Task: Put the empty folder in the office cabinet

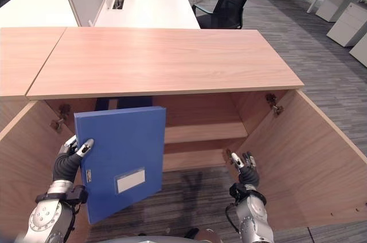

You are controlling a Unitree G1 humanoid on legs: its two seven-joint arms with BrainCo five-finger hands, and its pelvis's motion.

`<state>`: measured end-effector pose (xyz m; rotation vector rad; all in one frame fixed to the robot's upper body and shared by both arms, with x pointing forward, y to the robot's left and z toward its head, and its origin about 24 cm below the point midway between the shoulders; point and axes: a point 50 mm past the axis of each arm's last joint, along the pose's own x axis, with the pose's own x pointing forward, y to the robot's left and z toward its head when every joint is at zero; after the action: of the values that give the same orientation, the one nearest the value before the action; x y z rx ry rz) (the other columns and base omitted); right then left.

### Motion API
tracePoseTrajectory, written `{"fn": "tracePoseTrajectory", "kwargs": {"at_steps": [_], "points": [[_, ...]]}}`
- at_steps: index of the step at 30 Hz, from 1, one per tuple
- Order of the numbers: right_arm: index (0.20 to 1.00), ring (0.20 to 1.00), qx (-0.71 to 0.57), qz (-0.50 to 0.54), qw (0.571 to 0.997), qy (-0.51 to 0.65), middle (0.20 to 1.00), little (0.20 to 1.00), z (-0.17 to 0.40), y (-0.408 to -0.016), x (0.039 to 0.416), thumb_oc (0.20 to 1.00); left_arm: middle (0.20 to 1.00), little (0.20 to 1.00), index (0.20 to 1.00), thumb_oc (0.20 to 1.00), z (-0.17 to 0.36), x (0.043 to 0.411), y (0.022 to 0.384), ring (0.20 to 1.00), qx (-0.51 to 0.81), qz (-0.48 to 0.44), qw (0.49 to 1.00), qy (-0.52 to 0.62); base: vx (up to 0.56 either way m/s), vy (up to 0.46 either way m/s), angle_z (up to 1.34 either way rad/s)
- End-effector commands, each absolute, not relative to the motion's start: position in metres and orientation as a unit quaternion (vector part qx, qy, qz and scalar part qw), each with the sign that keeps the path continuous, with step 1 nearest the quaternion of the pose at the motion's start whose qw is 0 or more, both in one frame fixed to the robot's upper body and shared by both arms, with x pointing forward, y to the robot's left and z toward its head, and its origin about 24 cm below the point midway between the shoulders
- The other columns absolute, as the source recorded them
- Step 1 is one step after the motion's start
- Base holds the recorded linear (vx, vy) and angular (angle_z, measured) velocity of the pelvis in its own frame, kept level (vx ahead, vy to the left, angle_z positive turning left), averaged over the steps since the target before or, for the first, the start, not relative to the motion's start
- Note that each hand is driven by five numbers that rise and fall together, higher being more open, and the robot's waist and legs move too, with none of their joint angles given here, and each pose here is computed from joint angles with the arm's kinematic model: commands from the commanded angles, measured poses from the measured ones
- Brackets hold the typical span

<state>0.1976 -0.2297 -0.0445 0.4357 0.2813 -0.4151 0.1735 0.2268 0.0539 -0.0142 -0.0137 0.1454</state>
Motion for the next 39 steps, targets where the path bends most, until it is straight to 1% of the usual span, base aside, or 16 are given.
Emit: {"fn": "tracePoseTrajectory", "kwargs": {"at_steps": [1,4,6,8,9,10,11,12,13,16,20,21,23,25,30,39], "points": [[1.0,1.0,0.198,-0.236,0.951,0.03,1.0,1.0,-0.007,-0.25,0.215,1.0,0.2,0.2,0.2,0.2,0.088,0.165,0.228,0.2,0.004,0.082,0.992,-0.097,0.0,0.0,0.0],[1.0,1.0,0.183,-0.233,0.955,0.012,1.0,1.0,0.002,-0.254,0.217,1.0,0.2,0.2,0.2,0.2,0.089,0.161,0.234,0.2,0.025,0.094,0.991,-0.097,0.0,0.0,0.0],[1.0,1.0,0.174,-0.207,0.963,0.003,1.0,1.0,0.008,-0.251,0.221,1.0,0.2,0.2,0.2,0.2,0.093,0.16,0.234,0.2,0.036,0.091,0.99,-0.106,-0.02,-0.01,0.0],[1.0,1.0,0.167,-0.102,0.981,0.005,1.0,1.0,0.015,-0.225,0.233,1.0,0.2,0.2,0.2,0.2,0.1,0.164,0.23,0.2,0.053,0.075,0.988,-0.125,-0.05,-0.029,0.0],[1.0,1.0,0.167,-0.101,0.981,0.005,1.0,1.0,0.016,-0.225,0.233,1.0,0.2,0.2,0.2,0.2,0.1,0.164,0.23,0.2,0.053,0.075,0.988,-0.126,-0.03,-0.02,0.0],[1.0,1.0,0.167,-0.075,0.983,0.01,1.0,1.0,0.015,-0.217,0.235,1.0,0.2,0.2,0.2,0.2,0.102,0.167,0.228,0.2,0.058,0.069,0.987,-0.131,0.0,0.0,0.0],[1.0,1.0,0.173,-0.027,0.984,0.022,1.0,1.0,0.013,-0.2,0.237,1.0,0.2,0.2,0.2,0.2,0.103,0.172,0.223,0.2,0.06,0.057,0.987,-0.137,-0.03,-0.018,0.01],[1.0,1.0,0.178,-0.001,0.984,0.03,1.0,1.0,0.012,-0.19,0.238,1.0,0.2,0.2,0.2,0.2,0.103,0.174,0.22,0.2,0.057,0.048,0.987,-0.139,0.0,0.0,0.0],[1.0,1.0,0.178,0.0,0.983,0.03,1.0,1.0,0.012,-0.19,0.239,1.0,0.2,0.2,0.2,0.2,0.103,0.174,0.22,0.2,0.057,0.049,0.987,-0.14,0.0,0.0,0.0],[1.0,1.0,0.205,0.071,0.974,0.064,1.0,1.0,0.002,-0.156,0.241,1.0,0.2,0.2,0.2,0.2,0.109,0.185,0.207,0.2,0.051,0.018,0.986,-0.158,-0.01,-0.008,0.0],[1.0,1.0,0.197,0.124,0.968,0.093,1.0,1.0,-0.006,-0.133,0.241,1.0,0.2,0.2,0.2,0.2,0.114,0.194,0.198,0.2,0.057,-0.005,0.983,-0.174,0.0,0.0,0.0],[1.0,1.0,0.199,0.154,0.961,0.11,1.0,1.0,-0.01,-0.118,0.241,1.0,0.2,0.2,0.2,0.2,0.119,0.2,0.191,0.2,0.06,-0.025,0.98,-0.186,0.0,0.0,0.0],[1.0,1.0,0.202,0.184,0.954,0.121,1.0,1.0,-0.012,-0.105,0.24,1.0,0.2,0.2,0.2,0.2,0.121,0.206,0.183,0.2,0.061,-0.049,0.978,-0.193,0.0,0.0,0.0],[1.0,1.0,0.202,0.195,0.952,0.123,1.0,1.0,-0.012,-0.101,0.241,1.0,0.2,0.2,0.2,0.2,0.121,0.208,0.18,0.2,0.056,-0.058,0.978,-0.194,0.0,0.0,0.0],[1.0,1.0,0.21,0.24,0.941,0.117,1.0,1.0,-0.003,-0.077,0.252,1.0,0.2,0.2,0.2,0.2,0.13,0.219,0.153,0.2,0.02,-0.13,0.968,-0.214,0.0,0.0,0.0],[1.0,1.0,0.185,0.254,0.944,0.098,1.0,1.0,0.011,-0.072,0.273,1.0,0.2,0.2,0.2,0.2,0.13,0.221,0.134,0.2,-0.027,-0.191,0.959,-0.206,0.0,0.0,0.0]]}}
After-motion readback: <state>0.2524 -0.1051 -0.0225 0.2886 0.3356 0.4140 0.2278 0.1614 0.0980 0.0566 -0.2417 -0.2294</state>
